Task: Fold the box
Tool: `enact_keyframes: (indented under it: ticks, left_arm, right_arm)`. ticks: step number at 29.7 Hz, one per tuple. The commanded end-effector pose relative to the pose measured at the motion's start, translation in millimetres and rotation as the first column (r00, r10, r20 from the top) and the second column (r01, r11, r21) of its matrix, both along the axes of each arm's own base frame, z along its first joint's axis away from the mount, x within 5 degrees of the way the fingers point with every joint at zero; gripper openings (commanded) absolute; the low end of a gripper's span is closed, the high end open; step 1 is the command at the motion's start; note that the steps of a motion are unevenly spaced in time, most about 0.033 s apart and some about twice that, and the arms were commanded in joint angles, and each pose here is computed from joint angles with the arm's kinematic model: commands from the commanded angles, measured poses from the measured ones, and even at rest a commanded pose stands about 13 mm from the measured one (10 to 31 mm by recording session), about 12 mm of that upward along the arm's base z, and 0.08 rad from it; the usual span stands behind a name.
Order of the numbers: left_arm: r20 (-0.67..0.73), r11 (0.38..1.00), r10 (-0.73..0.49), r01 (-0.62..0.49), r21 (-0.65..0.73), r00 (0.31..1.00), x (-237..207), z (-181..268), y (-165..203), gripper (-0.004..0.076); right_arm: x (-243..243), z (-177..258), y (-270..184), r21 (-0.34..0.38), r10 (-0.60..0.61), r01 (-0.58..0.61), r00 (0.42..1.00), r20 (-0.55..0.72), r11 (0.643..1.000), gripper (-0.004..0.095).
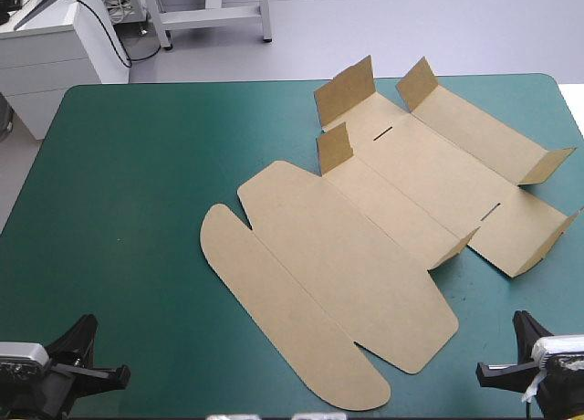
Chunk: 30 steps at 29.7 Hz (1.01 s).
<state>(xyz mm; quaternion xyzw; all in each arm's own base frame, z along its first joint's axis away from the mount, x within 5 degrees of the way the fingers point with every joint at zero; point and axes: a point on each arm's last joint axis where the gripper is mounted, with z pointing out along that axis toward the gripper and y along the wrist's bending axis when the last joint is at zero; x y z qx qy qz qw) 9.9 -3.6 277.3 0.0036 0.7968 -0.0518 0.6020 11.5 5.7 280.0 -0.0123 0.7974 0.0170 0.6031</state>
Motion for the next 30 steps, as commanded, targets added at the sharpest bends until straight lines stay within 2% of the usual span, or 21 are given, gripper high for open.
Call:
enact_keyframes:
  ticks: [1,21,25,27,30]
  left_arm:
    - [0.107,1.000,0.000,0.002,-0.016,0.994,-1.8,13.0,0.0,-0.0008]
    - [0.107,1.000,0.000,0.002,-0.016,0.994,-1.8,13.0,0.0,-0.0008]
    - [0.107,1.000,0.000,0.002,-0.016,0.994,-1.8,13.0,0.0,-0.0008]
    - [0.107,1.000,0.000,0.002,-0.016,0.994,-1.8,13.0,0.0,-0.0008]
    - [0.107,1.000,0.000,0.002,-0.016,0.994,-1.8,13.0,0.0,-0.0008]
  right_arm:
    - [1.1,13.1,-0.2,-0.002,-0.001,0.001,0.997,0.075,1.000,-0.0019]
    - [1.1,13.1,0.1,-0.007,0.003,-0.003,0.997,0.075,1.000,0.0003]
    - [1.1,13.1,0.2,-0.007,0.005,-0.004,0.997,0.075,1.000,0.0117]
    - [1.1,13.1,0.2,-0.007,0.005,-0.004,0.997,0.075,1.000,0.0210]
    - [1.1,13.1,0.2,-0.007,0.005,-0.004,0.997,0.075,1.000,0.0403]
